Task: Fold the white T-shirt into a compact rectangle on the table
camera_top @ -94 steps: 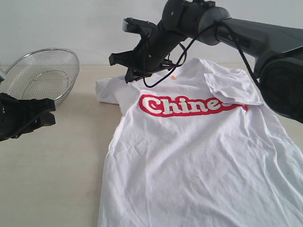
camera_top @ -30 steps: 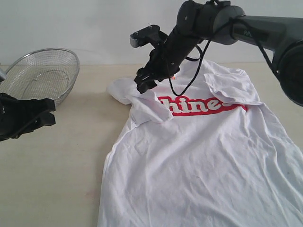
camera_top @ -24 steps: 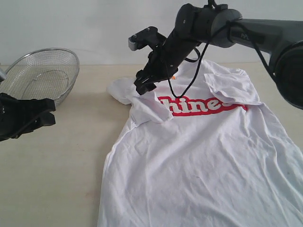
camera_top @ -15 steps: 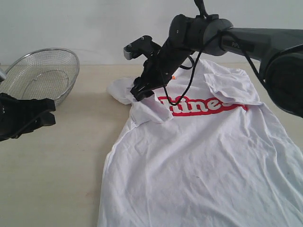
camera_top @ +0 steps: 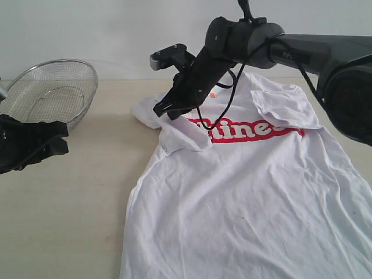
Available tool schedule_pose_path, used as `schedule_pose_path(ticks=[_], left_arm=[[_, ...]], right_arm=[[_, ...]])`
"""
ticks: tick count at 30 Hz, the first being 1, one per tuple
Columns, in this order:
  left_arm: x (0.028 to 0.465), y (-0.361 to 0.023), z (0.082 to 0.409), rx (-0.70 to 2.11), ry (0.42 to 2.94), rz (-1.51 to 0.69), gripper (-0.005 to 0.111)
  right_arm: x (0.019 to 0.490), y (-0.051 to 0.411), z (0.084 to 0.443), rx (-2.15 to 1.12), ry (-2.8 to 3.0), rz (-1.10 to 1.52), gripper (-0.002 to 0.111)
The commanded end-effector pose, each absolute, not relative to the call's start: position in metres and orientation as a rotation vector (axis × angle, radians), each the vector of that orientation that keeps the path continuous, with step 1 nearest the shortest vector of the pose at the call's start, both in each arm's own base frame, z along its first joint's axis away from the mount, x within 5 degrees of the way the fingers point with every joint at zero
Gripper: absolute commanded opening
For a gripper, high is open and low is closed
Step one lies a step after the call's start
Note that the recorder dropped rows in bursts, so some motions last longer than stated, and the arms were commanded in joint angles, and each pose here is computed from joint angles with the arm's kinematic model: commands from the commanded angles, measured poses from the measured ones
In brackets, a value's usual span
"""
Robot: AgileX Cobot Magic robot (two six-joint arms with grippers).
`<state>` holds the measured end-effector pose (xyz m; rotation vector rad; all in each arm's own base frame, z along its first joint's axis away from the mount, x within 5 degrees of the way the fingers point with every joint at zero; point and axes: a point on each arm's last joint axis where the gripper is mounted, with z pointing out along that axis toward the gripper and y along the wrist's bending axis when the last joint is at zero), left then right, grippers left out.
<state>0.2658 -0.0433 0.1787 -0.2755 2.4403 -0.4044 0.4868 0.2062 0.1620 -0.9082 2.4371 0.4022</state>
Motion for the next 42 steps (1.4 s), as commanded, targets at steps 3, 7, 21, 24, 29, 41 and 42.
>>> schedule_pose_path(ticks=[3, 7, 21, 24, 29, 41, 42], left_arm=[[0.266, -0.043, 0.182, -0.273, 2.427, -0.409, 0.051], [0.266, -0.043, 0.182, -0.274, 2.425, -0.406, 0.051], [0.267, -0.042, 0.183, -0.263, 2.421, -0.392, 0.051], [0.267, -0.042, 0.183, -0.263, 2.421, -0.392, 0.051], [0.267, -0.042, 0.183, -0.263, 2.421, -0.392, 0.051], [0.267, -0.041, 0.183, -0.267, 2.414, -0.382, 0.051], [0.267, -0.041, 0.183, -0.268, 2.413, -0.38, 0.051]], right_arm=[[0.475, 0.232, 0.178, -0.828, 2.427, 0.579, 0.0], [0.468, 0.248, 0.195, -0.78, 2.38, 0.675, 0.0], [0.452, 0.302, 0.217, -0.565, 2.25, 0.801, 0.0], [0.458, 0.294, 0.213, -0.527, 2.261, 0.769, 0.0], [0.471, 0.275, 0.212, -0.402, 2.282, 0.778, 0.0], [0.496, 0.205, 0.205, -0.248, 2.409, 0.749, 0.0], [0.497, 0.199, 0.204, -0.252, 2.432, 0.743, 0.0]])
